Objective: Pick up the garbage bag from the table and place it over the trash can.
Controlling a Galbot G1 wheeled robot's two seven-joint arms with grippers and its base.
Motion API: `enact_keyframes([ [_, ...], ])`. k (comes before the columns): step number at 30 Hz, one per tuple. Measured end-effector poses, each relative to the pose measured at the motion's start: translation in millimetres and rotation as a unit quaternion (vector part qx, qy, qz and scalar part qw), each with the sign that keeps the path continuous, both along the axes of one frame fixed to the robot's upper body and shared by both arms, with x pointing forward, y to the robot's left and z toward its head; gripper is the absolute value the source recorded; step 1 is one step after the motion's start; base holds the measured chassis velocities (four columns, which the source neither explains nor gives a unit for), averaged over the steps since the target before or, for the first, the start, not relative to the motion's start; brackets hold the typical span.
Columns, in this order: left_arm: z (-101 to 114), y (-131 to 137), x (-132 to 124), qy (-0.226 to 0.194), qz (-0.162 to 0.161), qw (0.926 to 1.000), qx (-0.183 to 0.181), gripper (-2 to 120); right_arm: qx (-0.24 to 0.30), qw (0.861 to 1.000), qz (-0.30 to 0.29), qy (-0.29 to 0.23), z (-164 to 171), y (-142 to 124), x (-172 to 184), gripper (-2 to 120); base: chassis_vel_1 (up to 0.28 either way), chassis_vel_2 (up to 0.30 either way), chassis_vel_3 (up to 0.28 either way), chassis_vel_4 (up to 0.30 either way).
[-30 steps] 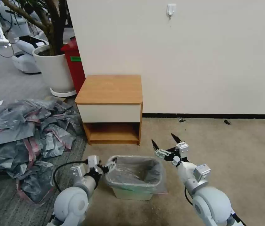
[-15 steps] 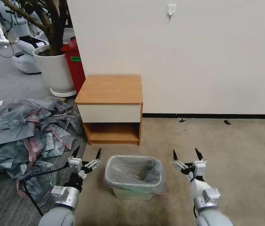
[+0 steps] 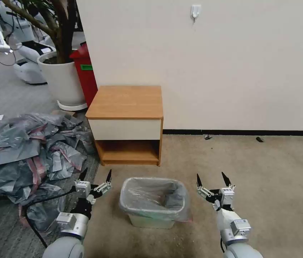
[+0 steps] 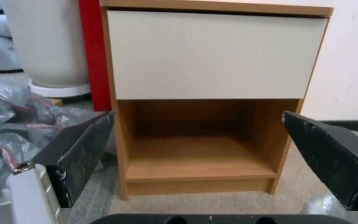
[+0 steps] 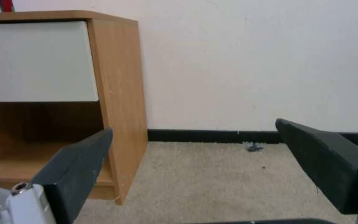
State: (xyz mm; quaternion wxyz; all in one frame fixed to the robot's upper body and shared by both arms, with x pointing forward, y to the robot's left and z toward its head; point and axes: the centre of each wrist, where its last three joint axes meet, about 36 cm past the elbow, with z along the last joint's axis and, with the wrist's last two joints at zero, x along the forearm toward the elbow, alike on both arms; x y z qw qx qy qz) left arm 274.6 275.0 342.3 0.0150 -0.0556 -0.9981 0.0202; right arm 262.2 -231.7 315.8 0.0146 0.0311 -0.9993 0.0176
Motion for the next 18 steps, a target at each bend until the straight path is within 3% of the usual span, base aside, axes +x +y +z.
enact_keyframes([
  [18, 0.1, -0.4, 0.3, 0.002, 0.001, 1.0, -0.001, 100, 0.001, 1.0, 0.001, 0.0, 0.9, 0.3, 0.6, 100, 0.0, 0.0, 0.0, 0.0],
])
